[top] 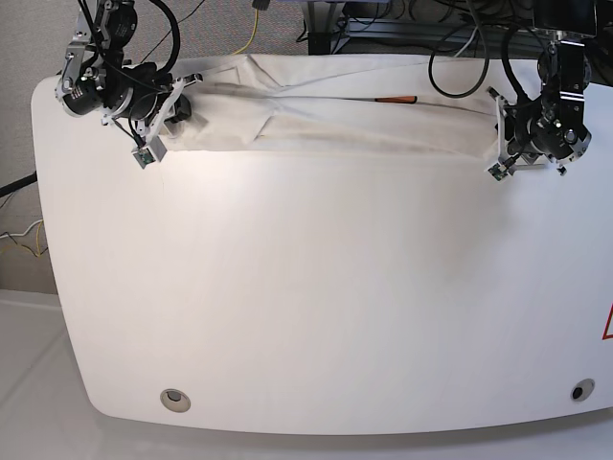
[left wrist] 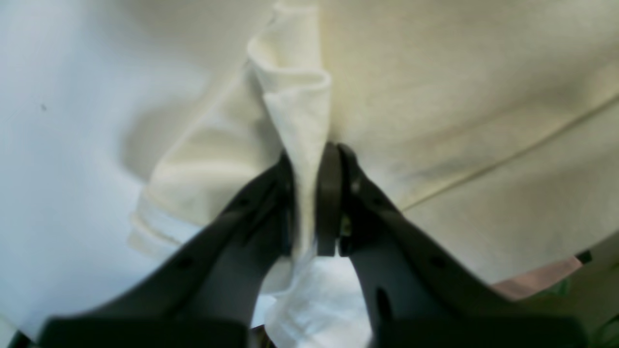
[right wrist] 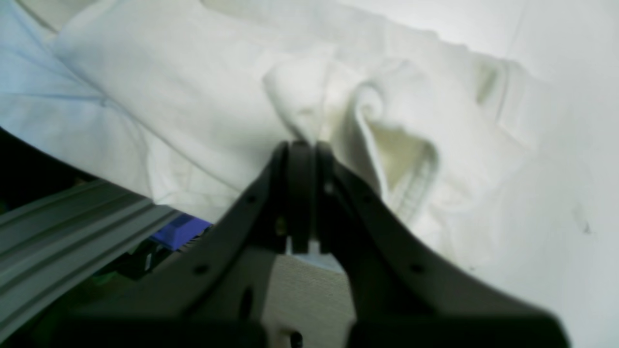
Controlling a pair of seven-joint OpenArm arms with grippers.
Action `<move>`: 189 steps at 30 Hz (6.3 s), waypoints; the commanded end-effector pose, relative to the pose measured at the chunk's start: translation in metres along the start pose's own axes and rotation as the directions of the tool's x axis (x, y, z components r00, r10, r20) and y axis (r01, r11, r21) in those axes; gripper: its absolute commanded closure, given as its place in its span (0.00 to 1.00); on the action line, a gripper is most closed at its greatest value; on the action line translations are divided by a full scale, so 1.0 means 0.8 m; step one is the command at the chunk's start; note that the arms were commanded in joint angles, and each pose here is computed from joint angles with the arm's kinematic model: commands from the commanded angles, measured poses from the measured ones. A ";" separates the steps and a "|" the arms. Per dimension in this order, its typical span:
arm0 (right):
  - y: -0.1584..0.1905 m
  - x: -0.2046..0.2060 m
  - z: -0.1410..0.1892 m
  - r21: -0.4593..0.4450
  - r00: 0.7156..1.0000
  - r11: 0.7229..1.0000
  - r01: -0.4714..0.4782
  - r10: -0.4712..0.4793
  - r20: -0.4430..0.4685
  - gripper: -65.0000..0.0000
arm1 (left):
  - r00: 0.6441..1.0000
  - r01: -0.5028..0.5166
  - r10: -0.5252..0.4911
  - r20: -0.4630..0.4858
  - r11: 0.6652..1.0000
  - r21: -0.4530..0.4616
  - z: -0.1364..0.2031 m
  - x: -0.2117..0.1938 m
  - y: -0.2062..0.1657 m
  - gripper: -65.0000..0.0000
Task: Fold the T-shirt properly
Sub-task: 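Open the left gripper and move it back from the folded edge, then grasp the band ends with both grippers and pull them apart, then hold the band ends and lower them, smoothing the folded band flat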
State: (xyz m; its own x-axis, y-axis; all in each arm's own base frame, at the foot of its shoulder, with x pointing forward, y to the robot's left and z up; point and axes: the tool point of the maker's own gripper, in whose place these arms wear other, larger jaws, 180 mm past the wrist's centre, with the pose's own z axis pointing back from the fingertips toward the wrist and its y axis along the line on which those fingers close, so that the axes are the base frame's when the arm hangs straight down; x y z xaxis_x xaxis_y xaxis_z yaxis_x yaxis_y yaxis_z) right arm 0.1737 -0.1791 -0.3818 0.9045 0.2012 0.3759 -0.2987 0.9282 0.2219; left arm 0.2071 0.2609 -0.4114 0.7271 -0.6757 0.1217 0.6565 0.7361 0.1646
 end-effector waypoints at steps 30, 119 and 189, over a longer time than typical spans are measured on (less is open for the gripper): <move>-0.002 0.009 0.005 -0.007 1.000 1.000 -0.004 0.004 0.029 0.57 | 1.000 0.015 -0.013 -0.012 0.986 0.164 0.009 0.021 0.038 0.10; 0.005 0.002 0.019 0.064 0.995 0.996 0.059 -0.063 0.077 0.28 | 0.999 -0.040 0.041 -0.012 0.996 0.074 0.008 -0.003 -0.045 0.06; 0.013 0.093 -0.115 0.084 1.000 0.996 -0.019 0.017 0.022 0.96 | 0.987 -0.158 0.157 -0.021 0.978 -0.132 -0.094 0.032 -0.042 0.88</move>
State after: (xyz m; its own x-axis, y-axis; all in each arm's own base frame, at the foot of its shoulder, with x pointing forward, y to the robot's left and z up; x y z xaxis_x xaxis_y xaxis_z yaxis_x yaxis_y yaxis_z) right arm 0.2722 -0.1260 -0.4228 0.8777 0.1884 0.4406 -0.3383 0.8948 0.2913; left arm 0.2881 0.2235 -0.4405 0.7734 -0.4998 0.3900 0.5022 0.8584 0.1042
